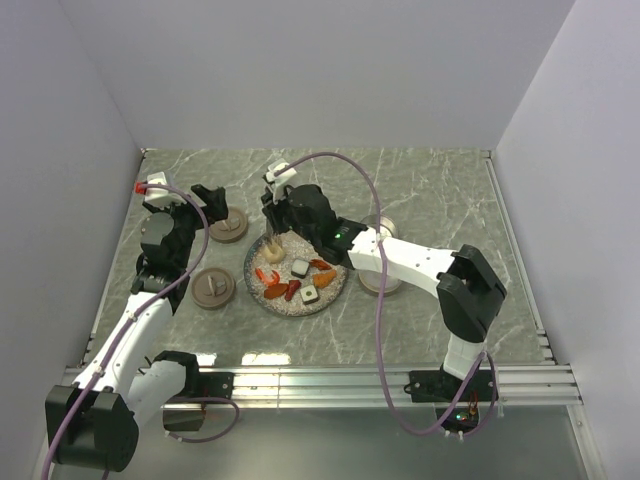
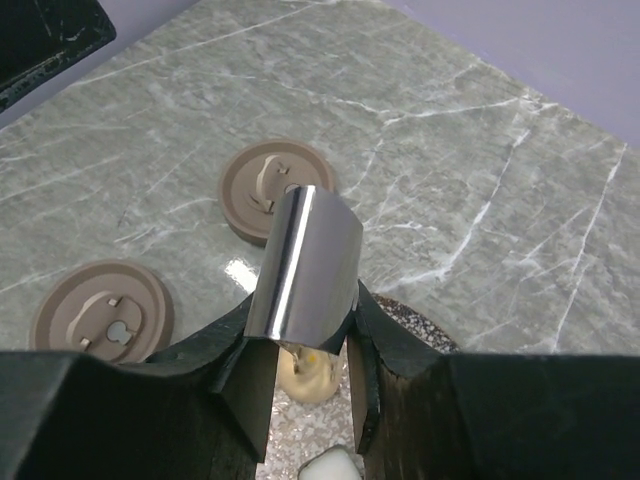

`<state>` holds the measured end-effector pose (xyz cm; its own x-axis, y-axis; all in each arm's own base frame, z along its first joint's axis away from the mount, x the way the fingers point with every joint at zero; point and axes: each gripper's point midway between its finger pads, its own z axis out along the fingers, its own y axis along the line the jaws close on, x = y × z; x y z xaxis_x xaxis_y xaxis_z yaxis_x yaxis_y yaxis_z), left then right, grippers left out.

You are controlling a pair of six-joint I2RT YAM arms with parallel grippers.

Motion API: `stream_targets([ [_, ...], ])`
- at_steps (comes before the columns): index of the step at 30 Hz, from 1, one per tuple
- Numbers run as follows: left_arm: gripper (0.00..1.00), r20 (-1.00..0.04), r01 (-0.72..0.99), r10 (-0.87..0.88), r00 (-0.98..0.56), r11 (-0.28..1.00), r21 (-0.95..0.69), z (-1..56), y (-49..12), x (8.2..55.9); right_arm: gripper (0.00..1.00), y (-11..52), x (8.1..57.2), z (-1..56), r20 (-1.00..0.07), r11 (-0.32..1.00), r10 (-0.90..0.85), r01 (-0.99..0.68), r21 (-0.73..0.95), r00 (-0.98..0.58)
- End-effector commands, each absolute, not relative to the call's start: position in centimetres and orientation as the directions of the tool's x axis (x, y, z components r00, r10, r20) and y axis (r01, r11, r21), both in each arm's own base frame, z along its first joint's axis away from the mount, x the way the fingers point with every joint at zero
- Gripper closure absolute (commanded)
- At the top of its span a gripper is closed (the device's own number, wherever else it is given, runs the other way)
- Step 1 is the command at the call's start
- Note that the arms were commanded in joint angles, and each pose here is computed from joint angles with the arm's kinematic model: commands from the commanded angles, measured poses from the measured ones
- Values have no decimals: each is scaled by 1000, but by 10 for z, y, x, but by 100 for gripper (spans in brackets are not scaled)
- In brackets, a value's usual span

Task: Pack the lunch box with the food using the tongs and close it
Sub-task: Pick up the food using the clamp, then place the food into the lunch box

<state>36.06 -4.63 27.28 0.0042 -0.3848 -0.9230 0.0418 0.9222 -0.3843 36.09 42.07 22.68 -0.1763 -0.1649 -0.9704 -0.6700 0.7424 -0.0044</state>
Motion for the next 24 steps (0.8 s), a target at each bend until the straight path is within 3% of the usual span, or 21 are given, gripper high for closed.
stream_targets([
  [1,0,-912,81,-405,59,913,-400,292,-49,358,91,405,362,258,-978,780,-156,-625,-37,-137],
  [12,1,-912,82,-406,61,913,-400,293,-48,357,93,321,363,331,-993,898,-114,-429,-94,-20],
  [24,1,-912,87,-407,57,912,-401,292,-50,358,93,209,391,328,-996,979,-65,-197,-52,-61],
])
